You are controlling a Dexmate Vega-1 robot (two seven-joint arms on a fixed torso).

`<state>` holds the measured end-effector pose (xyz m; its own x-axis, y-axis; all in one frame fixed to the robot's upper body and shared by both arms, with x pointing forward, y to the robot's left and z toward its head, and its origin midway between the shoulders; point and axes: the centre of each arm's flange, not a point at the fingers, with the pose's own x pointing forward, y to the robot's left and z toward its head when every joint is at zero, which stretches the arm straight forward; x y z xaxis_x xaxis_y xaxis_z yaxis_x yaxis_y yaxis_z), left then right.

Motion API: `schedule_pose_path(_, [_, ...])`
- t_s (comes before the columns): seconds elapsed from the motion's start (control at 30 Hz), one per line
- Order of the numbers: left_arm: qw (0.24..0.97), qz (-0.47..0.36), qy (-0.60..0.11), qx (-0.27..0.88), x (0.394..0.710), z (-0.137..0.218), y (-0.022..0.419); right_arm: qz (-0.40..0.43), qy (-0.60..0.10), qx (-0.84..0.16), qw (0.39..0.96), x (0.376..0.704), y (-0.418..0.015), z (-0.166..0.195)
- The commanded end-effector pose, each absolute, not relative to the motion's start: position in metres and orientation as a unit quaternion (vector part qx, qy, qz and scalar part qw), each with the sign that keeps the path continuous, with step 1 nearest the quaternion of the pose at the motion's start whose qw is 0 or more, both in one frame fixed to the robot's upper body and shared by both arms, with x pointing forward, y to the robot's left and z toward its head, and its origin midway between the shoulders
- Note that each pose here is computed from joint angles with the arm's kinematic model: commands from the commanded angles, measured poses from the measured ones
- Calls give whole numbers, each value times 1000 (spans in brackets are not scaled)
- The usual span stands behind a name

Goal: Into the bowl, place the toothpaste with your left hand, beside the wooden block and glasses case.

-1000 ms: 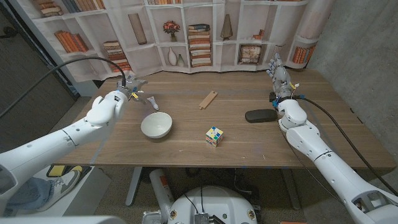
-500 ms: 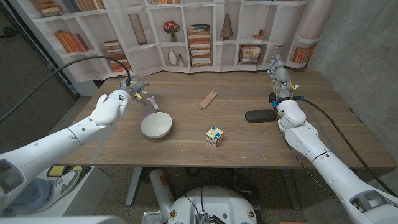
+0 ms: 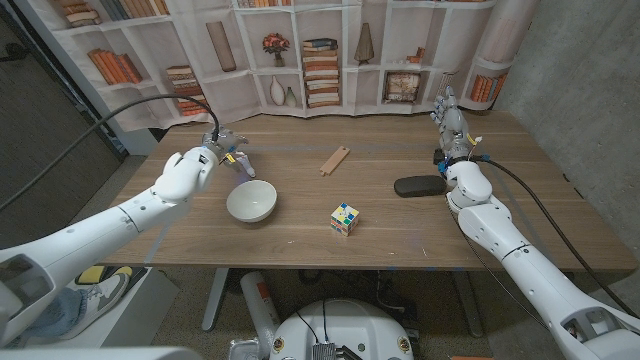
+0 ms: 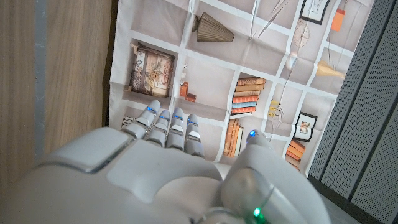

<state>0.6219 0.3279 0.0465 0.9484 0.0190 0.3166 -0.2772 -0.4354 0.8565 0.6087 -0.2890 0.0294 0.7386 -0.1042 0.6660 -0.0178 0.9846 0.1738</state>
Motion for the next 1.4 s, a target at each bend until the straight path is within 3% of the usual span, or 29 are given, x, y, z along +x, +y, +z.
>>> schedule_pose_path(0.03, [507,124,-79,849,631,45,318,-31,-360,94,928,607,-292,26])
schedule_pose_path(0.23, [480,97,-64,870,635,43,310,-33,-355,100,929,608,-293,22])
schedule_pose_path(1.4, [485,79,-42,870,651,33,299,-42,-348,106,931,606,-300,18])
